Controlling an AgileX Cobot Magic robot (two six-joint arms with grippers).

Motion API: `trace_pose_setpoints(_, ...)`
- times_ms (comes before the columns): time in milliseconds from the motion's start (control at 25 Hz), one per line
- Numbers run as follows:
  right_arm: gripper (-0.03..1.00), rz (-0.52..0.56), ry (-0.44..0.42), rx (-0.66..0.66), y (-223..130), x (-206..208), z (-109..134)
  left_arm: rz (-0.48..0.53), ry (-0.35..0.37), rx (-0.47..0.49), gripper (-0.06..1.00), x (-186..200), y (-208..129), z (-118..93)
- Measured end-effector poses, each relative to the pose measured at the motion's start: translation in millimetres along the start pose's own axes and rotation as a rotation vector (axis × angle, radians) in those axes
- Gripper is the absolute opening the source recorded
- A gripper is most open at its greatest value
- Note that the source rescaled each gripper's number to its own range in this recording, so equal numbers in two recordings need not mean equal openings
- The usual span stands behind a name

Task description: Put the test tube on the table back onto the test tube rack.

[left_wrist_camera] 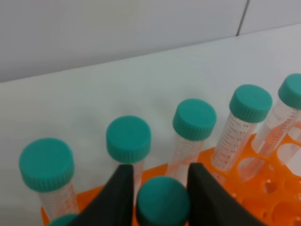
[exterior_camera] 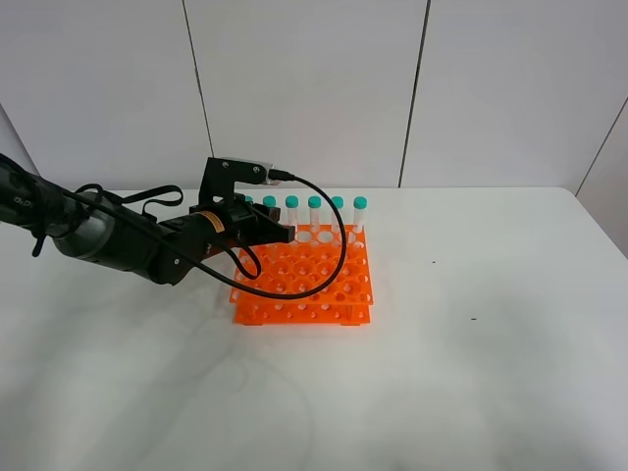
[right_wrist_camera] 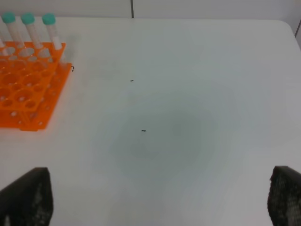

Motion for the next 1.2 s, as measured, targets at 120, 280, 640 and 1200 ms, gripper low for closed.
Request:
trace_pose_setpoints(120,1.0,0.0,0.0,0.0,0,0,0,0.001,0.0,0.002,0.33,0,0,0)
trace_pose_setpoints(280,1.0,0.0,0.0,0.0,0,0,0,0.002,0.001,0.011,0.4,0,0,0)
trace_pose_setpoints(640,1.0,0.0,0.0,0.0,0,0,0,-0.034,-0.012,0.029,0.42,9,17,-6)
trace_pose_setpoints(1200,1.0,0.0,0.0,0.0,0,0,0,-0.149,-0.071,-0.035,0.82,82,100,-35)
Point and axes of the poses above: a point on each arm's last joint axis where the gripper is mounted, x pointing back along that axis away from the gripper, z along the wrist's bending axis when the last joint is at zero, y = z × x, the point moved 2 cm from there along -x, pointing out along that axis toward the gripper, and after that the axes turned 12 degrees about x, right-handed, at the moved point
